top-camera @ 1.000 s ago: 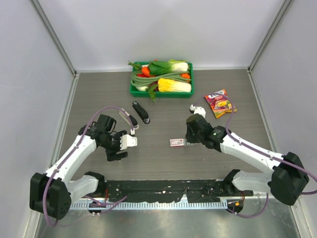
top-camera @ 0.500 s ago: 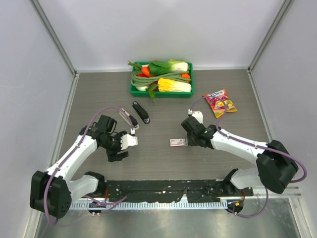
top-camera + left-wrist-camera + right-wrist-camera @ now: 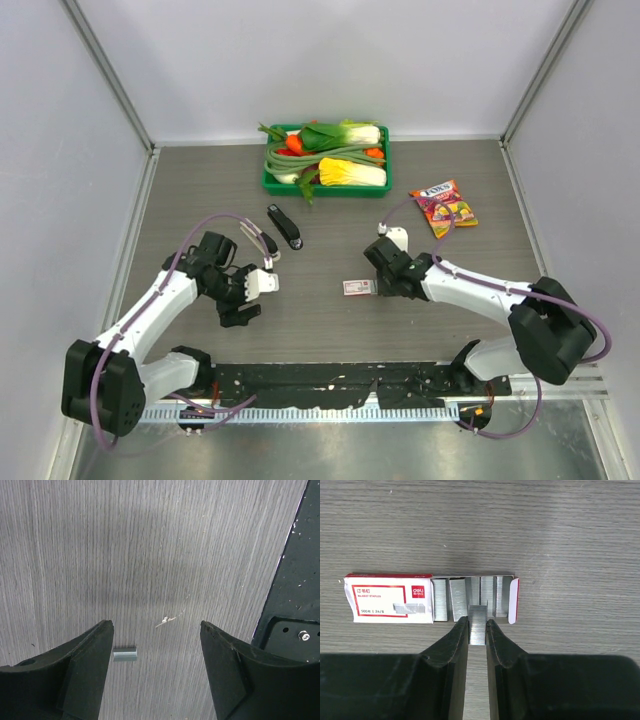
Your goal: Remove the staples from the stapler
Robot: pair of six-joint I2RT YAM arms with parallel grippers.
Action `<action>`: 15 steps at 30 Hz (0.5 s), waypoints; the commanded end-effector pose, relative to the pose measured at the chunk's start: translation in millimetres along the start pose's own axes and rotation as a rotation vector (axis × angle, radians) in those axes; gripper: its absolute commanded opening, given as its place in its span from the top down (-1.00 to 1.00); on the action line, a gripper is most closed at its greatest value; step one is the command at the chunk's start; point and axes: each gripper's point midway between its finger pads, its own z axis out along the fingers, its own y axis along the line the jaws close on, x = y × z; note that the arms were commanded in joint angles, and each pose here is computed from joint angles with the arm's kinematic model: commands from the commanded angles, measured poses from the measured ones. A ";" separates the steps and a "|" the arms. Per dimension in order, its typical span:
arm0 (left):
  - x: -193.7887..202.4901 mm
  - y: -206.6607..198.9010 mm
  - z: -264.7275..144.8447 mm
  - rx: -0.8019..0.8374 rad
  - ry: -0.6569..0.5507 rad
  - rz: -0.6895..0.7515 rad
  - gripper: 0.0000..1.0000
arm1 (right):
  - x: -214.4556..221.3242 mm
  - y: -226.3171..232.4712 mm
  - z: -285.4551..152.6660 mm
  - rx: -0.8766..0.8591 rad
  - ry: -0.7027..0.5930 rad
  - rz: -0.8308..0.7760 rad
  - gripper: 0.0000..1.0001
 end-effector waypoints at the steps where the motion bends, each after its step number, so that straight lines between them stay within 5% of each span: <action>1: -15.8 7.3 -5.7 -0.015 -0.051 0.010 -0.47 | -1.9 4.8 4.8 -0.005 -0.016 0.022 0.72; 15: -19.7 4.6 -8.0 0.001 -0.062 0.007 -0.47 | -4.4 7.3 6.1 -0.006 -0.015 0.019 0.42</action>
